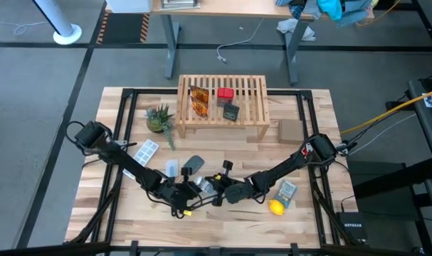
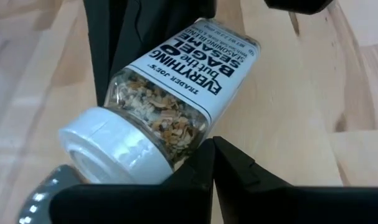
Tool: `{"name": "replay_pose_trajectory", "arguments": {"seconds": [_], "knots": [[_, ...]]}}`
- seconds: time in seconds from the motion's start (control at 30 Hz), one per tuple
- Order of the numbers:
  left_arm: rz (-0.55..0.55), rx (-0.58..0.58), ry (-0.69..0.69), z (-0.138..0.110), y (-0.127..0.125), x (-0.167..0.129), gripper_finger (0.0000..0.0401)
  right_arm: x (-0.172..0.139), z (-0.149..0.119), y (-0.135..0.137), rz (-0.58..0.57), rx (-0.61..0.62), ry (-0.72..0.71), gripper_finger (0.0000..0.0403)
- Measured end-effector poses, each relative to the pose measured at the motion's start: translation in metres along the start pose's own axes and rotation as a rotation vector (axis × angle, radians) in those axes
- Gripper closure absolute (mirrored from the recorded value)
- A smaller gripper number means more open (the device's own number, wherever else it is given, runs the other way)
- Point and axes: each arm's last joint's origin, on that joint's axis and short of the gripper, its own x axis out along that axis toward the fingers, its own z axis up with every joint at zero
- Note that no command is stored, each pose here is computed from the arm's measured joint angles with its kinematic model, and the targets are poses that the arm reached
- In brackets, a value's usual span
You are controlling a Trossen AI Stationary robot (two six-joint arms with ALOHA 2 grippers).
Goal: Shelf spices
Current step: Put the white seasoning bottle on the shelf
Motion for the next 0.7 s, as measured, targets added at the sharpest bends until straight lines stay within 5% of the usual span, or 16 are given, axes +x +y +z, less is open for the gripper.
{"name": "replay_pose_trajectory", "arguments": {"seconds": [0.47, 0.7], "knots": [[0.065, 0.070, 0.079, -0.006, 0.007, -0.006, 0.0401, -0.001, 0.004, 0.001, -0.033, 0.015, -0.044, 0.0395], [0.197, 0.022, 0.077, 0.007, 0.011, -0.011, 0.0401, 0.007, -0.016, 0.010, 0.108, 0.044, -0.072, 0.0395]]}}
